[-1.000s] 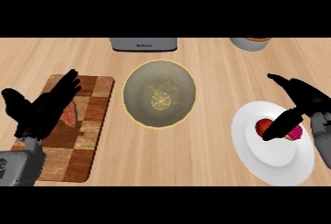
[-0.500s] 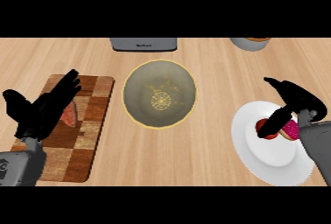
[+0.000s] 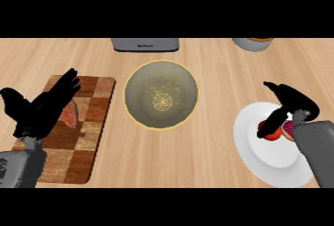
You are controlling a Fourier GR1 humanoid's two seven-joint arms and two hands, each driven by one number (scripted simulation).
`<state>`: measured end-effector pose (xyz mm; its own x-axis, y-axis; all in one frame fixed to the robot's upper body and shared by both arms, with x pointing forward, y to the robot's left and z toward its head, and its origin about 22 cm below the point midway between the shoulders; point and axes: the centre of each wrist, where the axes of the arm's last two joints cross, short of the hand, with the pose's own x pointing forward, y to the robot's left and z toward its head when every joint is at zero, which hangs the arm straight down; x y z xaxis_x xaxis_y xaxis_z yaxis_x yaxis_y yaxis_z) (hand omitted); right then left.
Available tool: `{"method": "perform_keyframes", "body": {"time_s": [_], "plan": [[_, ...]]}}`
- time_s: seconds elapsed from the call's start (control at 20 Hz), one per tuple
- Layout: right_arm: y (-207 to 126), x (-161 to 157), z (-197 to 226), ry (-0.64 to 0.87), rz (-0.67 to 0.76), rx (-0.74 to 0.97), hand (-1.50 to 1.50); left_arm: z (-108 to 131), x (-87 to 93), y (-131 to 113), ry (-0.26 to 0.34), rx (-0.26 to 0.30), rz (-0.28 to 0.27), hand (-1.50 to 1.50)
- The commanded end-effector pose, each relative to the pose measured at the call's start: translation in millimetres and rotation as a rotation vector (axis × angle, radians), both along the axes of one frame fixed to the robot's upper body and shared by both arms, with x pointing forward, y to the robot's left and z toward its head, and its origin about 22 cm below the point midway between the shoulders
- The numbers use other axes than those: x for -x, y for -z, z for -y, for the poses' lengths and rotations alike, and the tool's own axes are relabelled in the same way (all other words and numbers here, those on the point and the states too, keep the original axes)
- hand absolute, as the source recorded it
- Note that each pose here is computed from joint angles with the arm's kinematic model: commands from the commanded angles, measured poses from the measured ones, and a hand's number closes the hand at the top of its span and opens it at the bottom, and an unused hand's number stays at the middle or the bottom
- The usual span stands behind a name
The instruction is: Pick the tomato from the plate and place it in the bowl
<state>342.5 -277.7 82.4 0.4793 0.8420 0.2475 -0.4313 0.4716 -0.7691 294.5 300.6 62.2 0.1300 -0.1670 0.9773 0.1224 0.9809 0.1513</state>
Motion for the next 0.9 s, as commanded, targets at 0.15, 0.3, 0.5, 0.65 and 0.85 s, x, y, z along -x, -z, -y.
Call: {"method": "perform_keyframes", "body": {"time_s": [0.15, 0.3, 0.5, 0.65, 0.85], "plan": [[29, 1, 4, 0.006, -0.049, -0.009, -1.50, 5, -8.2, -8, -0.004, -0.003, 0.003, 0.00], [28, -1, 1, 0.016, -0.044, -0.023, -1.50, 8, -3.9, 0, -0.014, 0.007, -0.003, 0.00], [61, 1, 11, 0.013, -0.069, 0.006, -1.50, -3, 1.4, -22, -0.005, -0.009, -0.002, 0.00], [57, -7, 1, 0.015, -0.082, 0.006, -1.50, 1, -6.4, 13, 0.001, 0.012, -0.004, 0.00], [74, 3, 21, 0.026, -0.084, 0.008, -1.50, 10, 1.2, -2, -0.007, -0.007, 0.000, 0.00]]}}
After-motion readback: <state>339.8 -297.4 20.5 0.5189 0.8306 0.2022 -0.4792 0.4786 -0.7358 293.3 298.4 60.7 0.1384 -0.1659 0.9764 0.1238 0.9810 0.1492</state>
